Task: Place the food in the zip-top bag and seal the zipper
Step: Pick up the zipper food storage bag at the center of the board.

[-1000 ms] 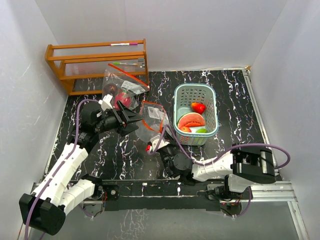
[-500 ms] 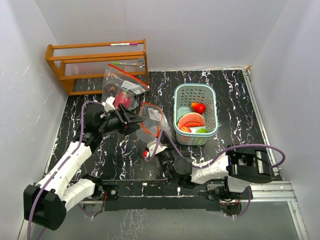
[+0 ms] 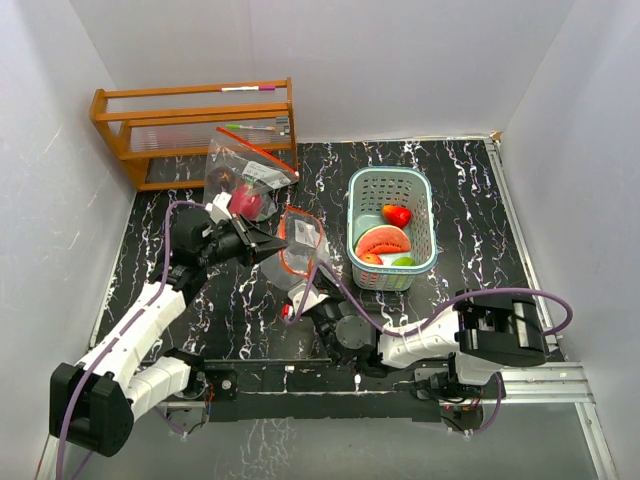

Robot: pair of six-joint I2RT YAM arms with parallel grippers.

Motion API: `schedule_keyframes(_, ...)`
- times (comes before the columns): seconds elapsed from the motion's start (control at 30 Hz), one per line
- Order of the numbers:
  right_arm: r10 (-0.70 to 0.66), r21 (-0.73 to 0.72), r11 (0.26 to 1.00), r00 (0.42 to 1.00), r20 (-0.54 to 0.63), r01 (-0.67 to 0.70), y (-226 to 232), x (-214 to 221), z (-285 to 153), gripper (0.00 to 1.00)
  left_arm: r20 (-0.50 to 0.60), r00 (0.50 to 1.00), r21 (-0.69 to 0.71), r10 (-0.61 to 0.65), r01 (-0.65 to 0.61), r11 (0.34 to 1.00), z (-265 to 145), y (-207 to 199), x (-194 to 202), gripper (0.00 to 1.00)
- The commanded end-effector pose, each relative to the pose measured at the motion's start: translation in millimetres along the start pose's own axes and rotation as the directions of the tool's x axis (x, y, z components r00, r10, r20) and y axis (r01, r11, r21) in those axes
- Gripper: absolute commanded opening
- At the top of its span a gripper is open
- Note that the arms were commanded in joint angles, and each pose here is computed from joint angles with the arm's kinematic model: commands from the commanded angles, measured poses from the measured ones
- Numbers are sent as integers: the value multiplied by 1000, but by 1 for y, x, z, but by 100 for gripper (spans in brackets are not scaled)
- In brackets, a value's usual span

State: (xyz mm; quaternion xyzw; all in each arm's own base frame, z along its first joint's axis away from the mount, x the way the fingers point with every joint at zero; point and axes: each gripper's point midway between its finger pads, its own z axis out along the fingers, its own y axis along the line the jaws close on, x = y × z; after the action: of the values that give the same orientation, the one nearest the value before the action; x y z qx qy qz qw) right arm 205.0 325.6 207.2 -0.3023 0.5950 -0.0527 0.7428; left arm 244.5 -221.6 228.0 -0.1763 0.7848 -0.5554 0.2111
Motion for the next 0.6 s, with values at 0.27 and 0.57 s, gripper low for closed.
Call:
schedule_keyframes(0.27, 262, -52, 962, 961, -90, -267, -11, -38, -3, 71, 10, 978, -97, 210, -208, 973, -1, 7, -12, 0)
schedule_keyframes(0.57, 592, -102, 781, 782, -195, -616, -71, -88, -34, 98, 59, 891, -260, 451, -423, 868, -20, 3, -40, 0)
